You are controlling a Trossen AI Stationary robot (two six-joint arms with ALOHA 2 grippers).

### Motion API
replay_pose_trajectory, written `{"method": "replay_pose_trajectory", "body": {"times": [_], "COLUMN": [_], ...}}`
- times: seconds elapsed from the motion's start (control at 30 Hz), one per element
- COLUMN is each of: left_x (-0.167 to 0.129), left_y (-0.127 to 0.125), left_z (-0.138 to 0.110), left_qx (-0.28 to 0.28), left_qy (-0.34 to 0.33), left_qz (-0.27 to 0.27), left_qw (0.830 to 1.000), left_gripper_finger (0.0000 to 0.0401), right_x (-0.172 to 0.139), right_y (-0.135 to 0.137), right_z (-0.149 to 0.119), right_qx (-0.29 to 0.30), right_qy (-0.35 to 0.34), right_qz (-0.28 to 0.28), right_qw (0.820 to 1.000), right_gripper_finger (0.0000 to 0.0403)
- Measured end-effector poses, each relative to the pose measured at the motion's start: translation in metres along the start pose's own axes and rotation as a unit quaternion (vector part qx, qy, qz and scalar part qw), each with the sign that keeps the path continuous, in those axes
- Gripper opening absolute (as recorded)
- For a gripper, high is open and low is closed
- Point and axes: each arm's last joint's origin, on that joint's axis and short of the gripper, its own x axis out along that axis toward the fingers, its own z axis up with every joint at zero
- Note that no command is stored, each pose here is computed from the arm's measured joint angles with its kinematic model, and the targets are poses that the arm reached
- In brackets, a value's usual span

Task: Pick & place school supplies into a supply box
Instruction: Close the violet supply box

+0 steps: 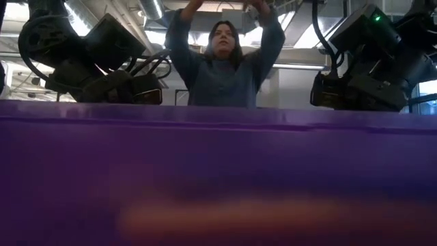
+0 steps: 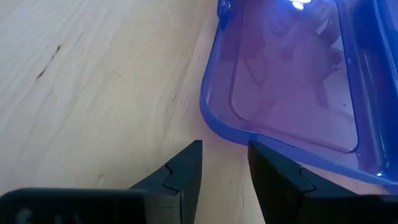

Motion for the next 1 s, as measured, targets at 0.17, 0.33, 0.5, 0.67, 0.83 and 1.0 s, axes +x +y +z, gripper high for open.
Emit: {"method": "replay_pose_trajectory", "body": {"times": [0.17,0.33,0.5,0.67,0.83,1.0], "left_x": [-0.0002,-0.0028,-0.0056,-0.0059,-0.0060,-0.0061], "left_y": [-0.0003,-0.0013,-0.0024,-0.0008,-0.0006,-0.0005], "left_z": [-0.0001,0.0022,0.0037,0.0049,0.0053,0.0055], "left_qx": [0.002,0.009,0.016,0.016,0.017,0.017], "left_qy": [0.003,-0.001,-0.003,-0.006,-0.007,-0.008], "left_qz": [-0.004,-0.008,-0.011,-0.008,-0.008,-0.007], "left_qw": [1.000,1.000,1.000,1.000,1.000,1.000], "left_gripper_finger": [0.0127,0.0127,0.0127,0.0127,0.0127,0.0127], "right_x": [0.0000,0.0000,0.0000,0.0000,0.0000,0.0000], "right_y": [0.0002,0.0004,0.0009,0.0010,0.0010,0.0011], "right_z": [0.0003,0.0005,0.0014,0.0015,0.0015,0.0015], "right_qx": [0.004,0.005,0.007,0.007,0.007,0.006], "right_qy": [-0.001,-0.003,-0.007,-0.007,-0.006,-0.006], "right_qz": [0.001,0.002,0.004,0.004,0.004,0.004], "right_qw": [1.000,1.000,1.000,1.000,1.000,1.000], "right_gripper_finger": [0.0087,0.0087,0.0087,0.0087,0.0087,0.0087]}}
